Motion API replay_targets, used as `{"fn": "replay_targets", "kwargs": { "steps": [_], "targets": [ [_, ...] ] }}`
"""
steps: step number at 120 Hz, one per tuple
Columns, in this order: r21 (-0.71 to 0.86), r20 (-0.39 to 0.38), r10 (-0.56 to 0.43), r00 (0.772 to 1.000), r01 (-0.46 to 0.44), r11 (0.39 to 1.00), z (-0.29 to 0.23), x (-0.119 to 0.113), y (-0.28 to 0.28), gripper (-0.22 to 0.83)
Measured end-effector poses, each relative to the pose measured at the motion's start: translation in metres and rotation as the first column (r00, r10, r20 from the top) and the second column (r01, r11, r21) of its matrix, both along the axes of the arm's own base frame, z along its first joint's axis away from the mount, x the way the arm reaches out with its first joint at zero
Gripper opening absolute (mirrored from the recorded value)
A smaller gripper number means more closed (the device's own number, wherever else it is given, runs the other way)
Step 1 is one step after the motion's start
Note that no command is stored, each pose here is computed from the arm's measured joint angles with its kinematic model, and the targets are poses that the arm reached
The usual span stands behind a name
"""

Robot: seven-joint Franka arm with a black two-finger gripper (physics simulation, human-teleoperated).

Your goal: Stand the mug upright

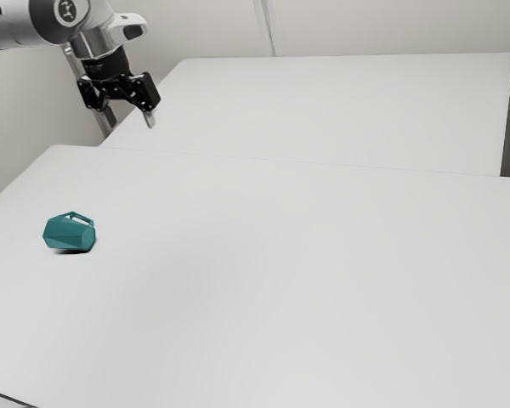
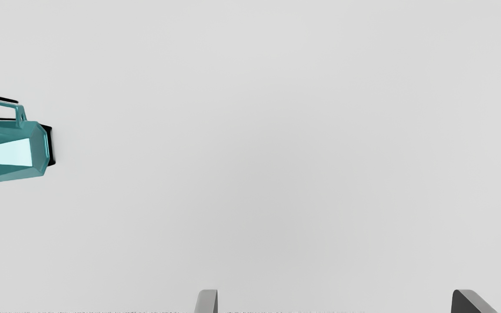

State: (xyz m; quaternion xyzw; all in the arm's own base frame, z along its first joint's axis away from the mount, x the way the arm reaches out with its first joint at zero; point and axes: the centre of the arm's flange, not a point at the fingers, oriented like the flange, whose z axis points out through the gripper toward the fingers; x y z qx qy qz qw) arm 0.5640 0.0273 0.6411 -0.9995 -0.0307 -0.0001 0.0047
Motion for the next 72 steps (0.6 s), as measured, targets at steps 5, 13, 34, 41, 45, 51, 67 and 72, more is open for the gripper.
{"fn": "replay_targets", "kwargs": {
  "steps": [5,13,34,41,45,51,67,72],
  "targets": [
    [0.000,-0.001,0.003,1.000,-0.003,1.000,0.000,-0.001,0.001,0.59],
    [0.000,-0.003,0.004,1.000,-0.004,1.000,0.001,-0.001,0.001,0.59],
    [0.002,-0.011,0.025,1.000,-0.025,1.000,0.000,-0.002,0.012,0.59],
    [0.002,-0.014,0.049,0.999,-0.049,0.999,0.000,-0.004,0.027,0.59],
    [0.002,-0.015,0.065,0.998,-0.065,0.998,0.000,-0.005,0.036,0.59],
    [0.002,-0.017,0.092,0.996,-0.092,0.996,0.000,-0.008,0.053,0.59],
    [0.002,-0.022,0.162,0.986,-0.162,0.987,-0.001,-0.016,0.099,0.59],
    [0.002,-0.024,0.182,0.983,-0.182,0.983,-0.002,-0.020,0.112,0.59]
  ]
}}
